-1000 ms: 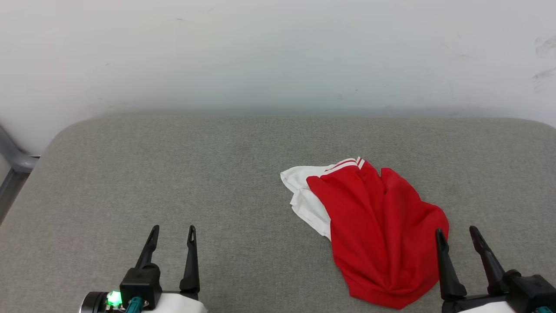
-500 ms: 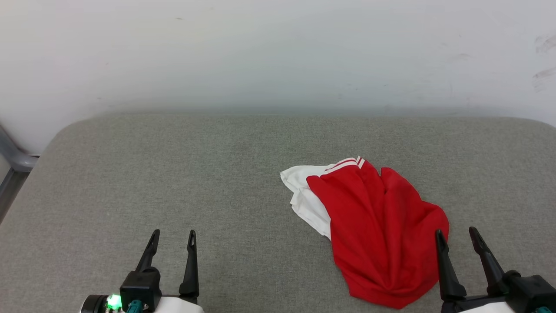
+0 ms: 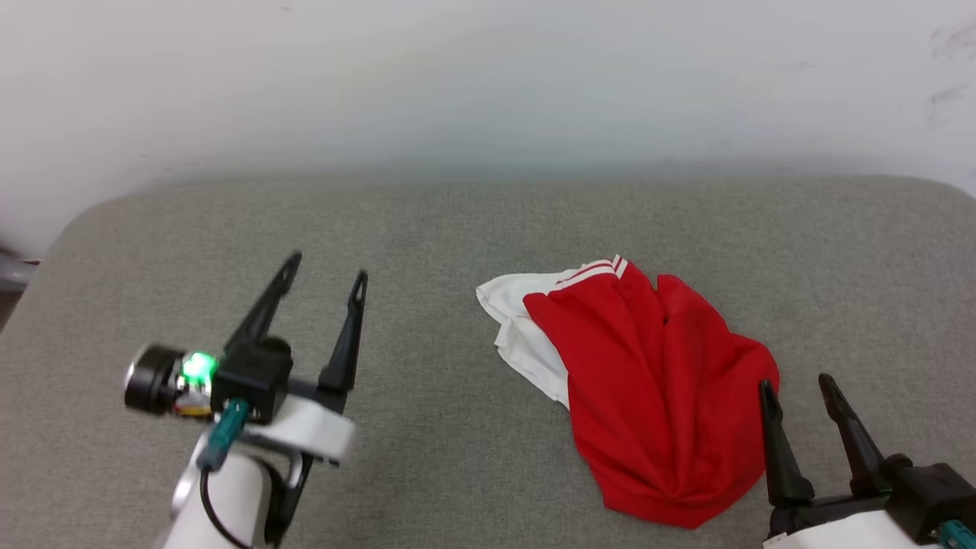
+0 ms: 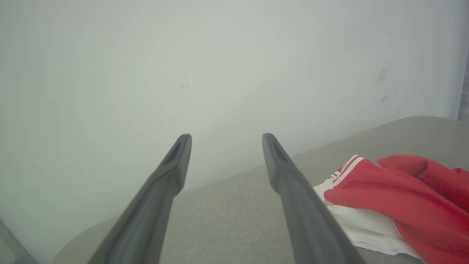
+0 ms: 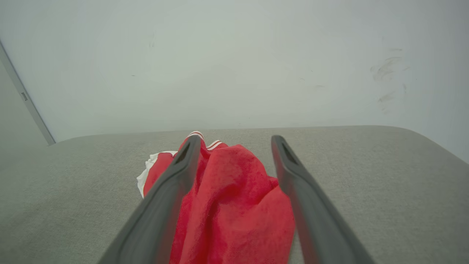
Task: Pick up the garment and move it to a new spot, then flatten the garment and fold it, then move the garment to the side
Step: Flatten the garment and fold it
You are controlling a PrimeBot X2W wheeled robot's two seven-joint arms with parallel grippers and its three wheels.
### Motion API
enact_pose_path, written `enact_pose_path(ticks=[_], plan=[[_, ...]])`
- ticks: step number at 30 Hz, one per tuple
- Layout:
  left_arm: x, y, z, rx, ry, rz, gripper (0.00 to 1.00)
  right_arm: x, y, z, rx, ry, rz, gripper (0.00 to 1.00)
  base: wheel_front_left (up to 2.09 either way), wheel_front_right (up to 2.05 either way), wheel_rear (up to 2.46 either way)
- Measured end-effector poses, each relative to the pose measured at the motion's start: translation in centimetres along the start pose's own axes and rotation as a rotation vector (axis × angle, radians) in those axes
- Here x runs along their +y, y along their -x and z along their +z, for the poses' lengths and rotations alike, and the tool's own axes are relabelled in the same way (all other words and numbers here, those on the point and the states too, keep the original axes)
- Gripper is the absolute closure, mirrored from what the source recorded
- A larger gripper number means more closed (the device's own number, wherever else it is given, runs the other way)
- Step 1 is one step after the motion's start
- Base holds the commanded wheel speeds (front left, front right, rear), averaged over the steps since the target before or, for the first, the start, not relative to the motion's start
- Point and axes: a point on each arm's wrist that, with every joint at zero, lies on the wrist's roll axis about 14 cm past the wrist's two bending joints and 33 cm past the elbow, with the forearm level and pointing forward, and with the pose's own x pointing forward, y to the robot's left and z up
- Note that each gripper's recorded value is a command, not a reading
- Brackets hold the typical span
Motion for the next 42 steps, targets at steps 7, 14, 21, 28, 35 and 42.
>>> enact_pose_path(ticks=[7,14,21,28,35,42], plan=[[-1.6,-5.7,0.2,-0.031,-0.033,-0.146,0.0,-0.9,-1.1,-0.3,0.005,0.005,-0.024,0.0,0.0,0.0,0.0],[-6.8,-9.7,-2.8,0.142,-0.037,-0.39,0.0,-2.2,-1.8,-1.2,0.027,0.006,-0.062,0.0,0.0,0.0,0.0],[-11.1,-8.9,-7.7,0.474,-0.028,-0.62,0.0,-3.2,-2.3,-1.6,0.037,0.008,-0.09,0.0,0.0,0.0,0.0],[-13.7,-5.9,-11.5,0.766,-0.065,-0.816,0.0,-4.1,-2.7,-2.1,0.048,0.015,-0.115,0.0,0.0,0.0,0.0],[-14.8,-3.9,-14.5,0.952,-0.111,-0.929,0.0,-5.0,-3.3,-2.6,0.058,0.019,-0.136,0.0,0.0,0.0,0.0],[-15.6,-2.8,-18.1,1.073,-0.147,-0.995,0.0,-6.0,-4.0,-3.7,0.083,0.018,-0.163,0.0,0.0,0.0,0.0]])
